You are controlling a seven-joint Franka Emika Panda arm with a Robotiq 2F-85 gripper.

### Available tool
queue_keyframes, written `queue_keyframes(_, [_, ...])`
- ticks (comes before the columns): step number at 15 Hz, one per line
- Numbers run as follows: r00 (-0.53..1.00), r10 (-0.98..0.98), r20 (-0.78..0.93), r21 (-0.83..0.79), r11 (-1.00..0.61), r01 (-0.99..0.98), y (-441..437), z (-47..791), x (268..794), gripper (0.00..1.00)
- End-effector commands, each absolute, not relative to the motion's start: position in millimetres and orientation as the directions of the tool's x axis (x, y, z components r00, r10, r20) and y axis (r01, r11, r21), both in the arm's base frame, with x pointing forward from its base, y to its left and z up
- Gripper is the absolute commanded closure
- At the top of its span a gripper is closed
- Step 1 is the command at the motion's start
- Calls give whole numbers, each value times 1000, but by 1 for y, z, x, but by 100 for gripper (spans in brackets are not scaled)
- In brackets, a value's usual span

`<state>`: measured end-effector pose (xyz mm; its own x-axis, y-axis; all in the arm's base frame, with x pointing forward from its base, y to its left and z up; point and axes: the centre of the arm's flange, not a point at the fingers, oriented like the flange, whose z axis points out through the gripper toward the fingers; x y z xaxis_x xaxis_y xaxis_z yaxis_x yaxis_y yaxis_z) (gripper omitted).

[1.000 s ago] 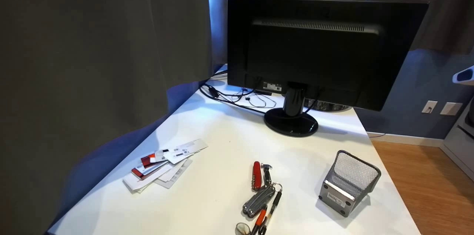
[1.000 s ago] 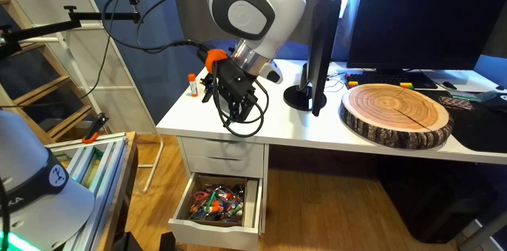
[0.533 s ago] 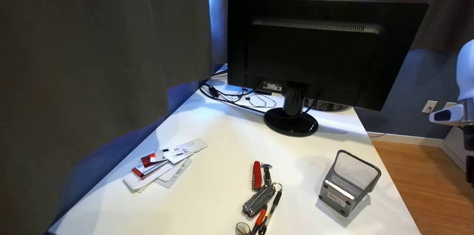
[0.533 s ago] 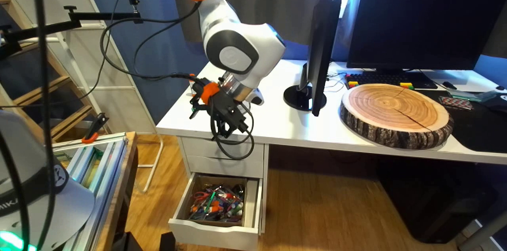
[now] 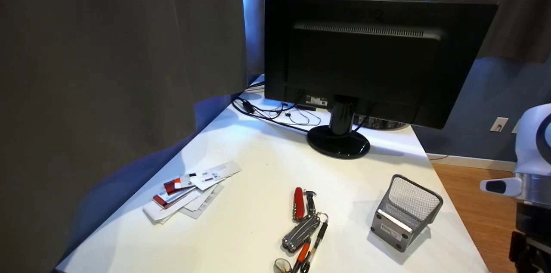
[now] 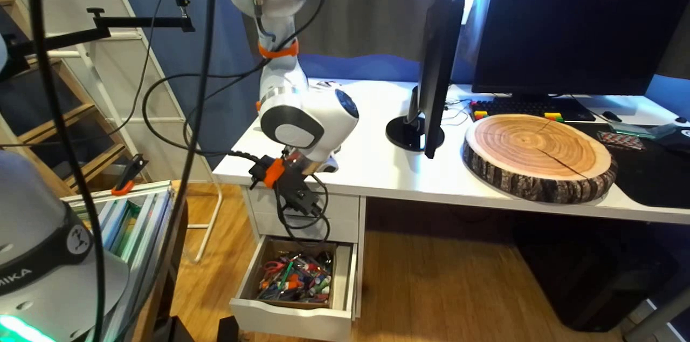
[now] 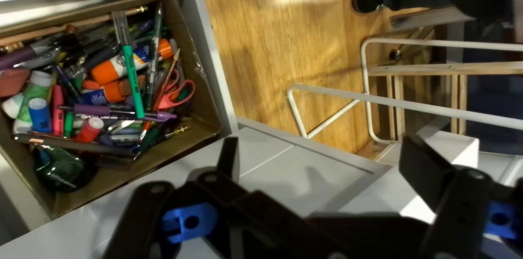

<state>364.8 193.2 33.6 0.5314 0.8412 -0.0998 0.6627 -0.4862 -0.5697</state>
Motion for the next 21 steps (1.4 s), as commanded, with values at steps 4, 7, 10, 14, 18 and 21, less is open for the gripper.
queue_keyframes(4, [451, 891, 60, -466, -375, 802, 180, -30, 347, 0])
queue_keyframes(7, [399, 908, 126, -408, -319, 856, 177, -52, 342, 0])
queue_keyframes(10, [396, 911, 116, -412, -319, 853, 178, -46, 342, 0])
queue_keyframes(14, [394, 910, 129, -414, -311, 855, 178, -54, 339, 0])
queue_keyframes(18, [392, 910, 134, -413, -308, 857, 180, -53, 340, 0])
queue_keyframes(21, [352, 922, 165, -407, -261, 875, 184, -68, 337, 0])
